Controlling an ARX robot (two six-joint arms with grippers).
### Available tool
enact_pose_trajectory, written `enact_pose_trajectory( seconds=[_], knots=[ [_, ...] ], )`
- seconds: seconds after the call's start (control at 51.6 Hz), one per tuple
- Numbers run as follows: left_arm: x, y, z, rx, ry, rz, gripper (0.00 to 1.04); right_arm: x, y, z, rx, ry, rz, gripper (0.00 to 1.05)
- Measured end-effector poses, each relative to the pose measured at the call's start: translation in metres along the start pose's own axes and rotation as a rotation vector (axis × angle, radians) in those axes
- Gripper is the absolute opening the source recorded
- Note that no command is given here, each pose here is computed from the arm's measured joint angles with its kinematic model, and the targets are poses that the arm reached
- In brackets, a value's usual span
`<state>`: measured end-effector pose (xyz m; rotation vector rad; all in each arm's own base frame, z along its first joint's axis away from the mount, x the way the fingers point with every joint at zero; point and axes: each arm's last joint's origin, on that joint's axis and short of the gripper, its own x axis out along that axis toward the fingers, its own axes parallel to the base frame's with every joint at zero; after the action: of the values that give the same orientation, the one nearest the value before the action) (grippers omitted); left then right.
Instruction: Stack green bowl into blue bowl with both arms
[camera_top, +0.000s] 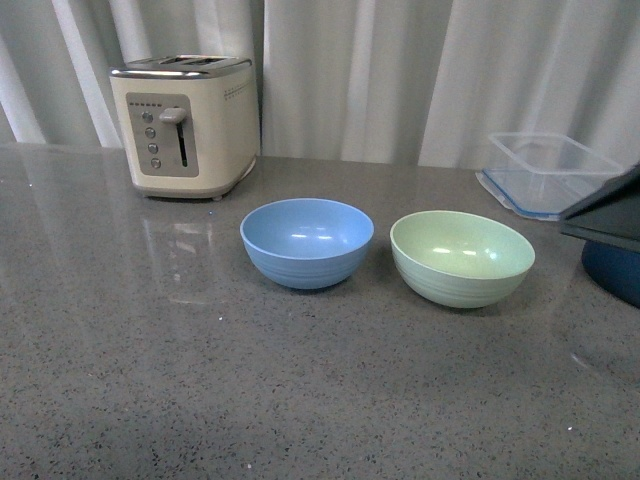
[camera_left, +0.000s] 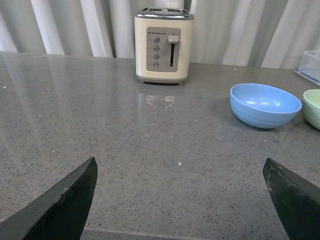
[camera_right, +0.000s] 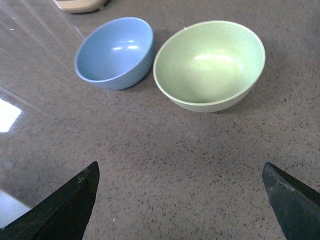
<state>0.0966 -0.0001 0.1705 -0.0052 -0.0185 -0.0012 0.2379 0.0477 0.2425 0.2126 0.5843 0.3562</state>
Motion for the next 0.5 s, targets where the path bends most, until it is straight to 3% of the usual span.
enact_pose_trajectory(
  seconds=[0.194,0.504],
  knots=[
    [0.0,0.0,0.0,0.0,0.0,0.0,0.98,0.073,-0.025,0.032,0.159,0.115,-0.141,0.95],
    [0.0,0.0,0.0,0.0,0.0,0.0,0.98,0.125,-0.048,0.044,0.2,0.15,-0.284,0.95]
  ],
)
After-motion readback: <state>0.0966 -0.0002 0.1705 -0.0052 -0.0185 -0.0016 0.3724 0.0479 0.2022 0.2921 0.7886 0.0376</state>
